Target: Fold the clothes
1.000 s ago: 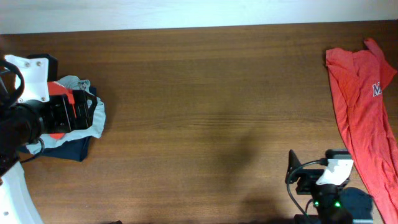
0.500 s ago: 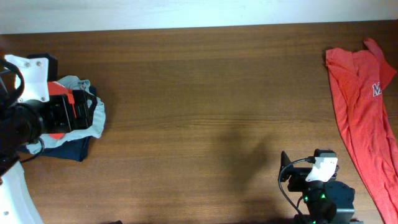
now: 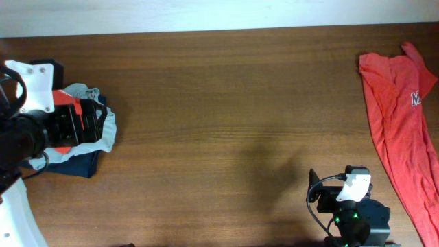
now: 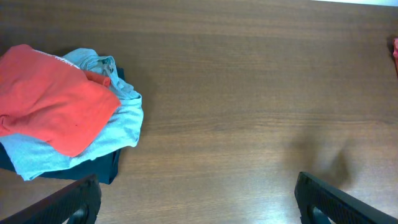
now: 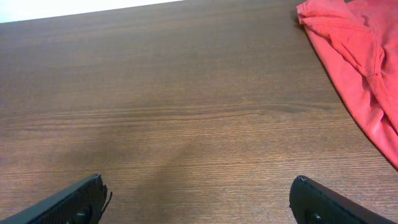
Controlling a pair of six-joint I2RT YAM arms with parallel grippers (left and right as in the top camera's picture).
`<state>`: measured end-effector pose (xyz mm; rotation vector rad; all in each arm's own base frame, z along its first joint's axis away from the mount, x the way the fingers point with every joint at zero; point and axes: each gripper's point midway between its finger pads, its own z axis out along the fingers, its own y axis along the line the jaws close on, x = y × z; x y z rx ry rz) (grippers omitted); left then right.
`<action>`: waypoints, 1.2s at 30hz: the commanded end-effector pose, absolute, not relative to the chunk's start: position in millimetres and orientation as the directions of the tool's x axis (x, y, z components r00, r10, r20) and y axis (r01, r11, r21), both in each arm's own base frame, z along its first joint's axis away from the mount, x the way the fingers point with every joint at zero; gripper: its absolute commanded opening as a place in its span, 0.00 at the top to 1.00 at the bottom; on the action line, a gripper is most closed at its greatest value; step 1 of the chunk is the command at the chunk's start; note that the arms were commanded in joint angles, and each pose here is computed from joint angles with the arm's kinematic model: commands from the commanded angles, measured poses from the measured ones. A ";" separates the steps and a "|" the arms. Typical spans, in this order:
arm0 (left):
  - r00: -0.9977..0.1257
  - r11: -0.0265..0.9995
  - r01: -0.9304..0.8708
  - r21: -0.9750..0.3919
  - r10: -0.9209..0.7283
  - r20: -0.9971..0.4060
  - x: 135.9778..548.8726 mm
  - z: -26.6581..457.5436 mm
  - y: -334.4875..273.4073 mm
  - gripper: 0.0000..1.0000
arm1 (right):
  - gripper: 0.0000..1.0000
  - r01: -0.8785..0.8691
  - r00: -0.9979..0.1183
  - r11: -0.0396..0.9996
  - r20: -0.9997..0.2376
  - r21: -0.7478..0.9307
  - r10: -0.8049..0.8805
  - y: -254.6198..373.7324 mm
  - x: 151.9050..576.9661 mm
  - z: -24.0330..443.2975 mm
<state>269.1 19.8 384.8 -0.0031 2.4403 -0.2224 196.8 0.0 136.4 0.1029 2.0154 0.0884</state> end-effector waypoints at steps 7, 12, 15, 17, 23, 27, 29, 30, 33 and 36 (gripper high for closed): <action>-0.767 0.986 0.051 -0.161 -0.065 -0.639 267.2 386.8 19.0 0.01 | 0.01 0.036 -0.421 0.993 -0.899 0.117 0.121 0.2 196.9 137.5; -0.759 0.986 0.055 -0.157 -0.061 -0.649 263.6 390.0 17.3 0.01 | 0.01 0.036 -0.421 0.993 -0.899 0.117 0.121 0.2 196.8 137.4; -0.723 0.989 0.061 -0.137 -0.051 -0.689 255.0 401.7 15.2 0.01 | 0.01 0.036 -0.423 0.992 -0.898 0.117 0.121 0.2 196.6 136.8; -0.659 0.991 0.074 -0.107 -0.032 -0.752 251.9 417.7 13.8 0.01 | 0.01 0.036 -0.423 0.992 -0.898 0.117 0.121 0.2 196.6 136.8; -0.469 0.978 0.191 -0.085 0.015 -0.883 232.1 430.3 -11.6 0.01 | 0.01 0.036 -0.423 0.992 -0.898 0.117 0.121 0.2 196.6 136.8; -0.389 0.967 0.245 -0.068 0.034 -0.920 224.7 387.7 -22.5 0.01 | 0.01 0.036 -0.423 0.992 -0.898 0.117 0.121 0.2 196.6 136.8; -0.362 0.966 0.252 -0.055 0.042 -0.931 223.3 358.1 -23.8 0.01 | 0.02 0.036 -0.423 0.992 -0.898 0.117 0.121 0.2 196.6 136.8; -0.354 0.965 0.256 -0.053 0.043 -0.934 222.9 343.6 -24.6 0.01 | 0.01 0.036 -0.423 0.992 -0.898 0.117 0.121 0.2 196.6 136.8; -0.361 0.963 0.264 -0.061 0.040 -0.932 220.4 288.5 -26.8 0.01 | 0.01 0.036 -0.423 0.992 -0.898 0.117 0.121 0.2 196.6 136.8; -0.338 0.948 0.313 -0.054 0.058 -0.939 219.2 220.4 -37.2 0.01 | 0.01 0.036 -0.423 0.992 -0.898 0.117 0.121 0.2 196.6 136.8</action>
